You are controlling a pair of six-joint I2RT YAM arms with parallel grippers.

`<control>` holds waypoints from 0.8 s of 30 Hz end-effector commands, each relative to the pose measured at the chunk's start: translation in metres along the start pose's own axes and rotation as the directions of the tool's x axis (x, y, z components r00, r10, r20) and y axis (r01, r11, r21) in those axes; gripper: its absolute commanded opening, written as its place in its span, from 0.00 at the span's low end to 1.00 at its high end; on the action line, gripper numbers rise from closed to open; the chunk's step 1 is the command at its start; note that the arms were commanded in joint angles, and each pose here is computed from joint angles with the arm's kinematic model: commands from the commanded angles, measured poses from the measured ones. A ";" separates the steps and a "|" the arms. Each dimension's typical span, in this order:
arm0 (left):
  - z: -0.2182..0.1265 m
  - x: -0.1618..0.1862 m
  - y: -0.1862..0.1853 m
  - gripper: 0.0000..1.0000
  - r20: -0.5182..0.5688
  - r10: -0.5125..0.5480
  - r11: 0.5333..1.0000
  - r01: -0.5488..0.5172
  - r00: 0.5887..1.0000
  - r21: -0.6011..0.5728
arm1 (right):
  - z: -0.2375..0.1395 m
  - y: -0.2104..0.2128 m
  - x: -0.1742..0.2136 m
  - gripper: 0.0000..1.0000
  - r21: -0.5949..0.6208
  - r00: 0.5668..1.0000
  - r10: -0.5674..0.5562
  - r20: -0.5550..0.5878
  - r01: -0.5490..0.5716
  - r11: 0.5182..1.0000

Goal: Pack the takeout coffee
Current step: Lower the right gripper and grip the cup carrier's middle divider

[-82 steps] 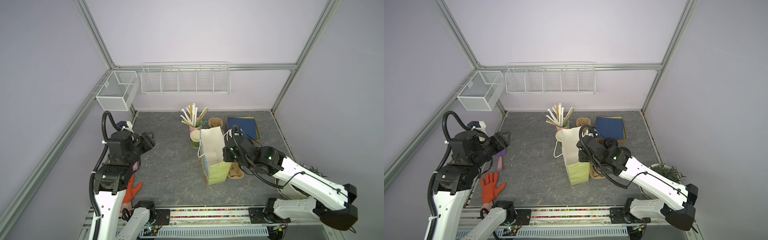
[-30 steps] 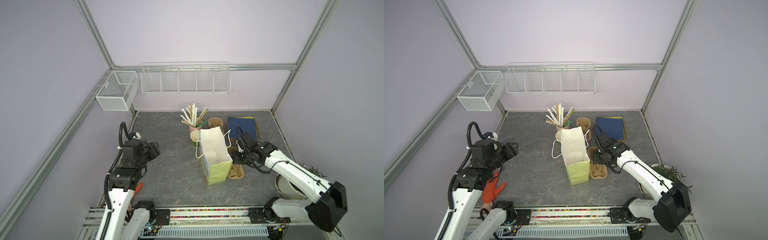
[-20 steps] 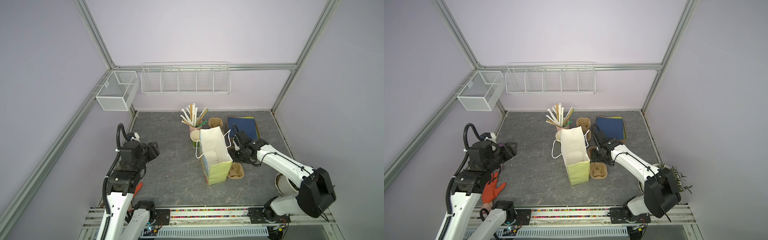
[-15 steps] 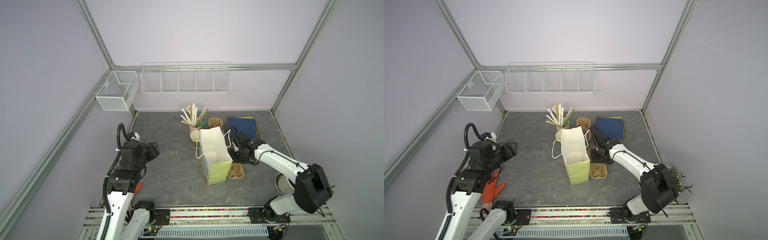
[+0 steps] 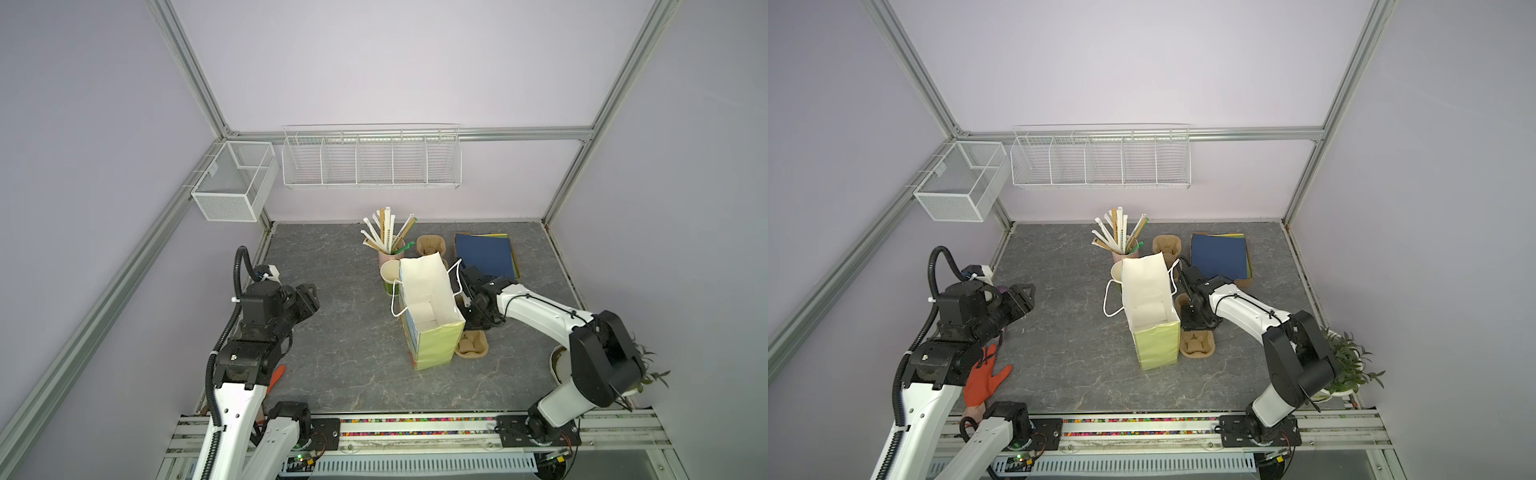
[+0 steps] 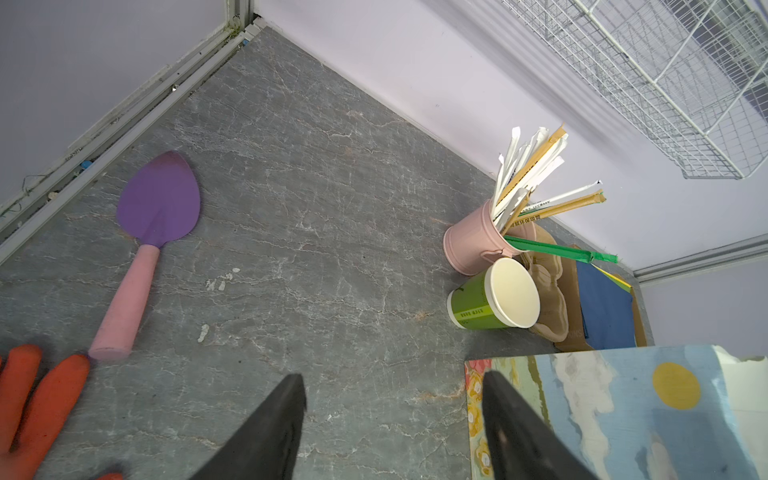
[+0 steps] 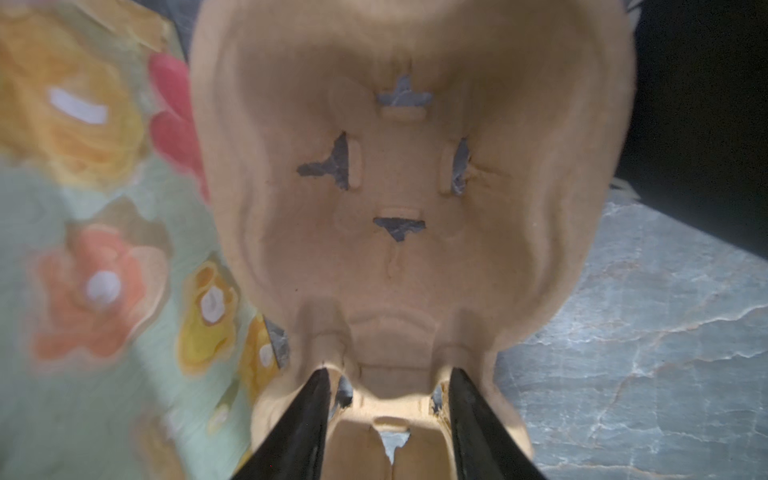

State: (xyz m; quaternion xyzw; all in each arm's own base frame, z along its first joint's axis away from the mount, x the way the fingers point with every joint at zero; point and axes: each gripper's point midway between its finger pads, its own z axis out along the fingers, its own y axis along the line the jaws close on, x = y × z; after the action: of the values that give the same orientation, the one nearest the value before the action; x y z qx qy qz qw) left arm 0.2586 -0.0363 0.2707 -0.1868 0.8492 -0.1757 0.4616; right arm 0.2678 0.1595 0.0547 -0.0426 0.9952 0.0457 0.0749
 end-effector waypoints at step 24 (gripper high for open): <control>0.000 -0.001 0.004 0.68 0.005 0.019 1.000 -0.019 1.000 -0.020 | 0.006 -0.008 0.001 0.40 0.055 0.999 -0.017 -0.039 0.019 0.998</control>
State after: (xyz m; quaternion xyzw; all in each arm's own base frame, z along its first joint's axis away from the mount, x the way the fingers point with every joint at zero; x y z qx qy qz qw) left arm 0.2586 -0.0363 0.2706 -0.1868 0.8493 -0.1756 0.4615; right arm 0.2766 0.1591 0.0585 -0.0469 0.9954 0.0310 0.0782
